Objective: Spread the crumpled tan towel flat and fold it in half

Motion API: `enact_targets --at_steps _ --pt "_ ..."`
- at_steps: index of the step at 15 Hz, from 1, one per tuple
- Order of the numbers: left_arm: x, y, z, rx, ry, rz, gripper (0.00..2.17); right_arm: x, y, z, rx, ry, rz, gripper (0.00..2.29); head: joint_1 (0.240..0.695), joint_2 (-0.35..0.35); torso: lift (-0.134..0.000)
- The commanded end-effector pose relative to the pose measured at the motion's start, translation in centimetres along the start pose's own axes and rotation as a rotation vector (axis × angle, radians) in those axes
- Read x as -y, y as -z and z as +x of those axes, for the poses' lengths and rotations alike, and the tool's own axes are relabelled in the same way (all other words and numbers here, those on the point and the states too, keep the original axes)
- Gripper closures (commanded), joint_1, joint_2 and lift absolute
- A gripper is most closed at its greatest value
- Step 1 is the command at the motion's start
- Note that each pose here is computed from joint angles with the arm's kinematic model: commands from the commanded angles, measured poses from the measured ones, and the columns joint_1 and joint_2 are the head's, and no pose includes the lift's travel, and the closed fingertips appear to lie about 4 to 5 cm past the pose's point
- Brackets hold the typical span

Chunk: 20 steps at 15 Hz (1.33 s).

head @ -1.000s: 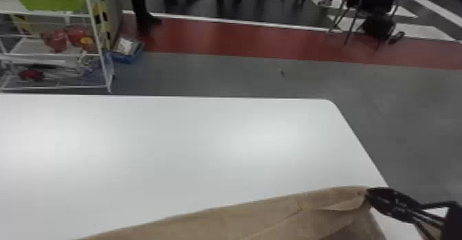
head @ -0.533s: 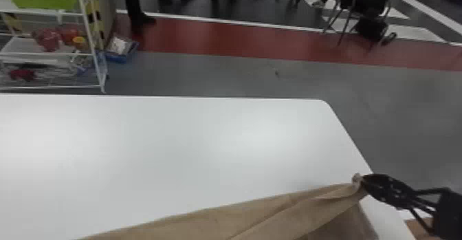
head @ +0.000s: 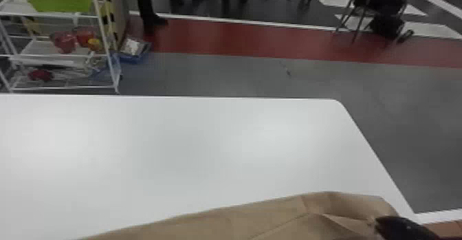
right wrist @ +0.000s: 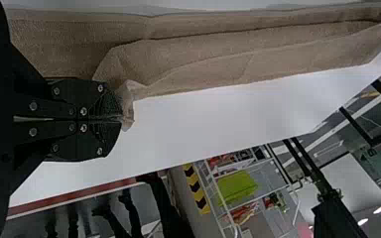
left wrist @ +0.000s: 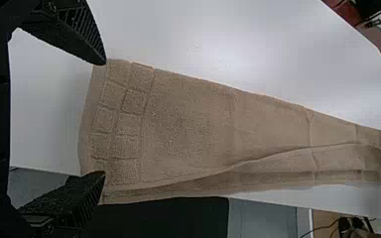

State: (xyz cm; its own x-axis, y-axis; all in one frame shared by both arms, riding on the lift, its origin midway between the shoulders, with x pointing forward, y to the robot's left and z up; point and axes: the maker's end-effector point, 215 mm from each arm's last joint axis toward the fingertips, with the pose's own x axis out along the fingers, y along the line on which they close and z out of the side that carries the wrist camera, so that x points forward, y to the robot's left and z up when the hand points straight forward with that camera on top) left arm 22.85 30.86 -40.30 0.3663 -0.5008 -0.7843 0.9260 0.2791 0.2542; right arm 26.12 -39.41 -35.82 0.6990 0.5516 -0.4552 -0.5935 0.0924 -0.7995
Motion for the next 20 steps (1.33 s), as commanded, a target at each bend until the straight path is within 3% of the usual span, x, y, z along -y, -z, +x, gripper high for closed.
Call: enact_targets --at_steps 1,4,11,14,16,18,19,20 --pt "0.3 -0.2 0.6 0.011 0.011 -0.005 0.1 -2.8 1.6 -0.2 -0.028 -0.05 -0.035 1.31 0.695 -0.203 -0.123" --pt "0.6 -0.1 0.9 0.014 0.015 -0.016 0.1 -5.2 2.6 -0.4 -0.022 -0.07 -0.093 1.31 0.695 -0.259 -0.123" --pt "0.9 -0.8 1.6 0.03 0.021 -0.017 0.1 -3.8 7.2 -2.6 -0.088 -0.017 -0.058 1.31 0.695 -0.35 -0.123" --pt "1.0 -0.9 1.7 0.031 0.023 -0.015 0.1 -3.5 8.8 -3.4 -0.115 -0.009 -0.041 1.29 0.695 -0.35 -0.123" --pt "0.8 -0.8 1.8 0.03 0.015 -0.018 0.1 -3.8 8.5 -3.3 -0.102 -0.007 -0.035 0.94 0.695 -0.35 -0.123" --pt "0.9 -0.9 1.8 0.032 0.016 -0.017 0.1 -3.6 8.4 -3.2 -0.1 0.003 -0.029 0.81 0.695 -0.35 -0.123" --pt "0.8 -0.9 1.8 0.031 0.016 -0.016 0.1 -2.5 8.4 -3.6 -0.098 0.041 -0.018 0.44 0.695 -0.35 -0.123" --pt "0.8 -0.9 1.8 0.03 0.014 -0.016 0.1 -1.9 8.4 -3.9 -0.096 0.066 -0.005 0.36 0.695 -0.35 -0.123"
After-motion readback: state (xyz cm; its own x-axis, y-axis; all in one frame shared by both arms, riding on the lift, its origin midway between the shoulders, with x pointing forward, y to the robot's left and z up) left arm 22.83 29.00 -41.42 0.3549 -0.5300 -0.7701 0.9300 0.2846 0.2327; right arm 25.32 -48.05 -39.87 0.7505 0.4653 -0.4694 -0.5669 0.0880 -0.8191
